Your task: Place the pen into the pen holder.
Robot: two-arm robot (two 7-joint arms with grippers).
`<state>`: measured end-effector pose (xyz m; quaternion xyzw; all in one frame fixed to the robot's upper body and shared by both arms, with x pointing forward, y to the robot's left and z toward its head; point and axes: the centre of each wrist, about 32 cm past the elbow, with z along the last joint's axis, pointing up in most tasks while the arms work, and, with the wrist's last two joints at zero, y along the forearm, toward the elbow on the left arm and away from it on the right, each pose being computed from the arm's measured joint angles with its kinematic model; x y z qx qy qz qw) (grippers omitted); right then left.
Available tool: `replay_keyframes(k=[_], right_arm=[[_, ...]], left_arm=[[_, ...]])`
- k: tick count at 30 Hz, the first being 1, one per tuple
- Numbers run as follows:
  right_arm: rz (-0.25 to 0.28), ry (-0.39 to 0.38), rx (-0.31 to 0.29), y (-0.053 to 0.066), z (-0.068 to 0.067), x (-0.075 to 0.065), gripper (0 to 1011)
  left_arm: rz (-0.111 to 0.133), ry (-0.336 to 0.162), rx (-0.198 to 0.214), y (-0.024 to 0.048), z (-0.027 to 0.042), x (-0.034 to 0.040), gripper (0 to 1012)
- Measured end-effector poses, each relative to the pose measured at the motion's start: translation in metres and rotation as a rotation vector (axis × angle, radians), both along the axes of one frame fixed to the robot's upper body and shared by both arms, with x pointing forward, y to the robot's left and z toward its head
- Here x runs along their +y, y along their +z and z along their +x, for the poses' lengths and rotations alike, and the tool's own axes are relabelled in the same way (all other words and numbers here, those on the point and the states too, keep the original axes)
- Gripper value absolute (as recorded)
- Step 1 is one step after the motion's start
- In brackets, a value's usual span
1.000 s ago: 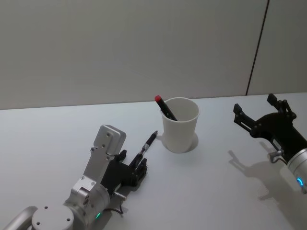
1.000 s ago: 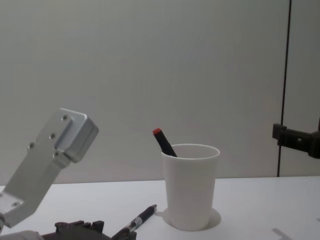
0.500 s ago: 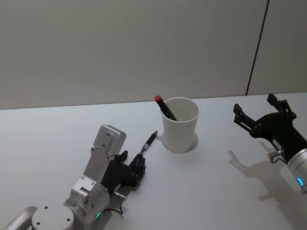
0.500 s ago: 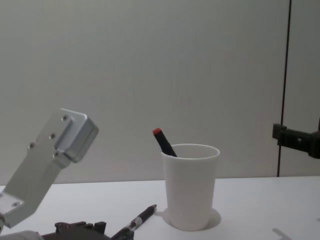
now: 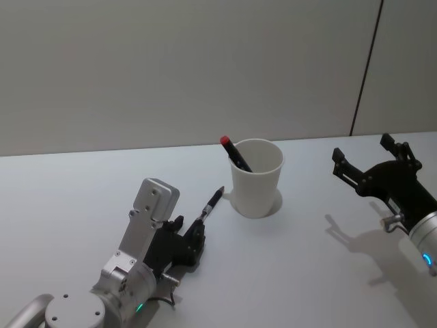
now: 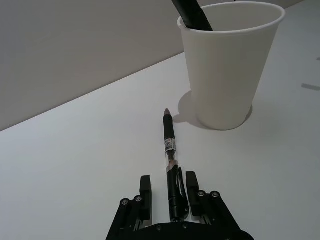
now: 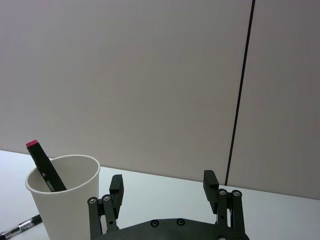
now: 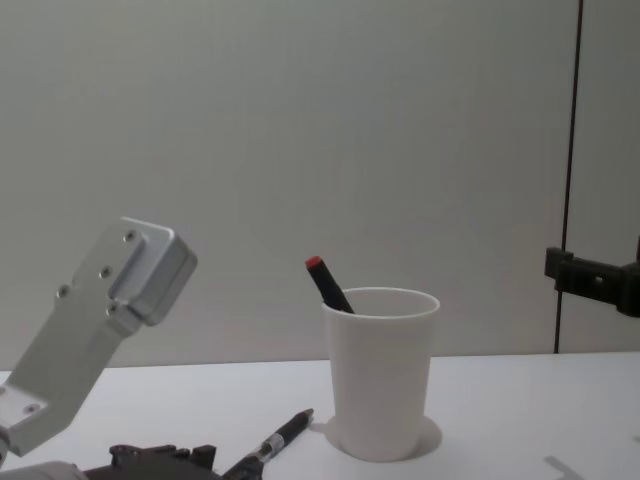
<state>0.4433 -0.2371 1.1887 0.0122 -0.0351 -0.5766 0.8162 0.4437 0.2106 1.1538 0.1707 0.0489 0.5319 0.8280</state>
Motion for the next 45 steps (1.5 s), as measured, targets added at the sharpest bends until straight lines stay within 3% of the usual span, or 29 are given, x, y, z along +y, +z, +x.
replay_keyframes(k=[31,45], right_arm=[[0.000,0.000,0.000,0.0000,0.0000,0.0000,1001],[0.000,0.000,0.000,0.0000,0.0000,0.0000,1001]], left_arm=[[0.000,0.000,0.000,0.0000,0.0000,0.0000,229],[0.000,0.000,0.000,0.0000,0.0000,0.0001,186]])
